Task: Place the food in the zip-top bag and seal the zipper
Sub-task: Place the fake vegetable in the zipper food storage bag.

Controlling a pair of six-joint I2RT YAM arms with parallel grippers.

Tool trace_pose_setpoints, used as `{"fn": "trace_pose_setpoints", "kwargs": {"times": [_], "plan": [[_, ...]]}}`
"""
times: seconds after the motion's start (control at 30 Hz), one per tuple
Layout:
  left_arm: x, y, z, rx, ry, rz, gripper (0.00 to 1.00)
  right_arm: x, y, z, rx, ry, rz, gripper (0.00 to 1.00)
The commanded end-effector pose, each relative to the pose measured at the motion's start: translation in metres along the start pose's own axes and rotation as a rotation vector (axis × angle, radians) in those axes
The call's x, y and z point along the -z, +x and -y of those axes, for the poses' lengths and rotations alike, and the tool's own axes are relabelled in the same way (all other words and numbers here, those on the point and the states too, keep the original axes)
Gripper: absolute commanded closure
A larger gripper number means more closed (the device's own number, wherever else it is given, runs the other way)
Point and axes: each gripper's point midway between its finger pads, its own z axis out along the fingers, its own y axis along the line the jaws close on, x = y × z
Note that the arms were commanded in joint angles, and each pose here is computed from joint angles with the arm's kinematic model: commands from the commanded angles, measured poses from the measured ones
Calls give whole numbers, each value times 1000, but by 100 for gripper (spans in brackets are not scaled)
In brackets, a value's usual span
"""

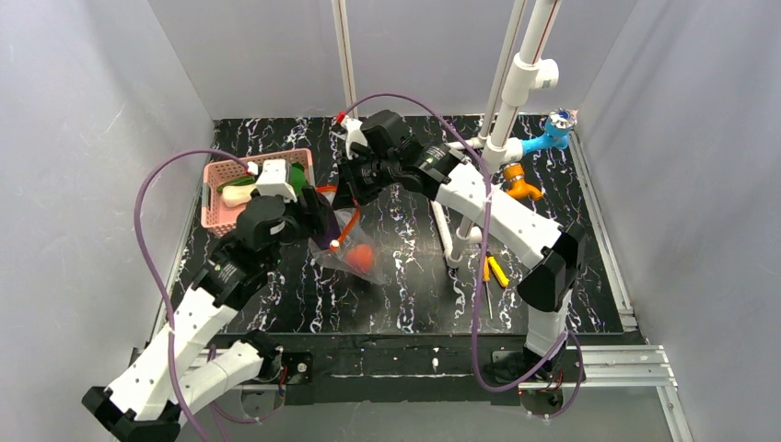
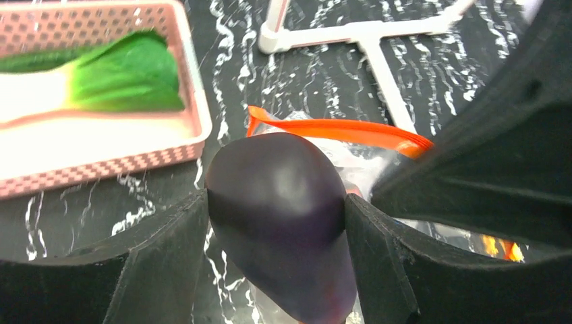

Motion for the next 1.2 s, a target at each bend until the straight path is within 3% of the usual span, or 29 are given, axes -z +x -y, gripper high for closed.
{"fn": "trace_pose_setpoints", "kwargs": {"times": [0.0,0.27,0.47,0.6,0.7,0.87,1.07,1.17], "plan": [[9,6,-27,150,-211,-69,100,-4,-14,-10,67,-57,46,99],[-8,-13,-33,399,-273,135,100,-10,-4,-23,4,-141,39,99],[-14,-22,-25,404,-291,92,100,-10,1,-28,-18,-187,43,99],[-15,-5,-7,370,-182,6,100,-3,-9,-26,8,-186,79,99],[-18,16,16,285,-15,-46,100,3,-19,-21,4,-184,92,99],[-19,31,30,180,174,62,100,10,-22,-19,-16,-179,88,99],[-13,40,31,-64,239,31,100,12,-23,-24,-24,-195,55,99],[-14,35,26,-95,198,1,100,13,-29,-33,-37,-230,65,99]]}}
